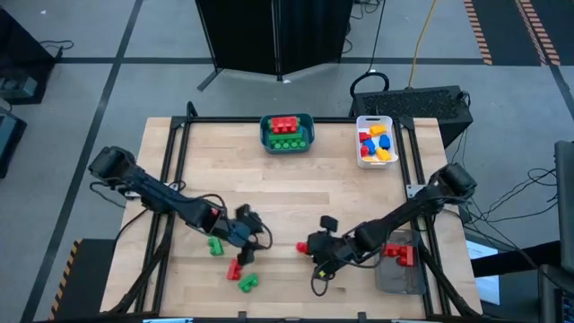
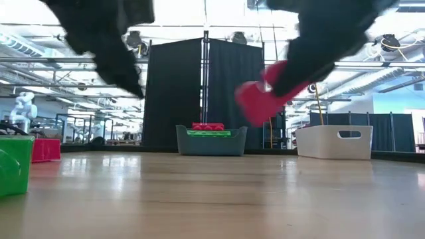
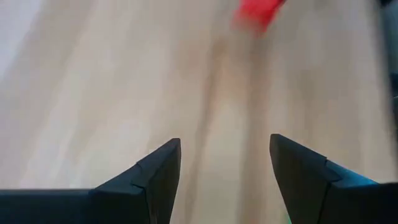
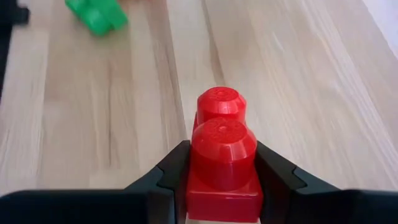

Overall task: Sort blocks by size
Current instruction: Put the two stud red game piece into the black transparent bin

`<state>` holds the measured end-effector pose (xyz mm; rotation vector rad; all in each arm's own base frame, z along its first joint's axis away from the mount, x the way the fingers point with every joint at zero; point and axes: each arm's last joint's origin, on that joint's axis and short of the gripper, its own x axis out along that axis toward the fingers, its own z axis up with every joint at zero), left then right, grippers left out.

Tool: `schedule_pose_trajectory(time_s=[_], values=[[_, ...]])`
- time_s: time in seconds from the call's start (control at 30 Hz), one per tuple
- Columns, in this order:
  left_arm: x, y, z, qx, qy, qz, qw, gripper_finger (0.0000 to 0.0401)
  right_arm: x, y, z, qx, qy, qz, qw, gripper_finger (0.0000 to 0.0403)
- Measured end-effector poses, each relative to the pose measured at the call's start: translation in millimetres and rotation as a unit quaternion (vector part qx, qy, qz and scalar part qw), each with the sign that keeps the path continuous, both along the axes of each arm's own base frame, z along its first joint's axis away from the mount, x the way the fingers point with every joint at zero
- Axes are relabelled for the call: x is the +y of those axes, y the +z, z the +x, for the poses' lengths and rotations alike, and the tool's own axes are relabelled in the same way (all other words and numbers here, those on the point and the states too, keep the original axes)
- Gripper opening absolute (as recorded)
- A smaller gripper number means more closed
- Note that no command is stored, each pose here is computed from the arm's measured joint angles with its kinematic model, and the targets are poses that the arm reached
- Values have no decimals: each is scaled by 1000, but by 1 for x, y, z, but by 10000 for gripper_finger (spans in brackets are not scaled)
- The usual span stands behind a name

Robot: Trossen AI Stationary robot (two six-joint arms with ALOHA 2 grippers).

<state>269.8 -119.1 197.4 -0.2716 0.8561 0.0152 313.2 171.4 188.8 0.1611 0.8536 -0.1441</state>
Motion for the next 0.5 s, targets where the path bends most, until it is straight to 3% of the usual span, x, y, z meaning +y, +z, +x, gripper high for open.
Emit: schedule_pose_trajectory(time_s=[0.27,0.5], values=[[13,10,-44,118,121,8,986,225,19,30,-51,17,-37,-3,999,115],[17,9,-54,157,142,24,977,225,31,49,-101,39,-74,17,996,115]])
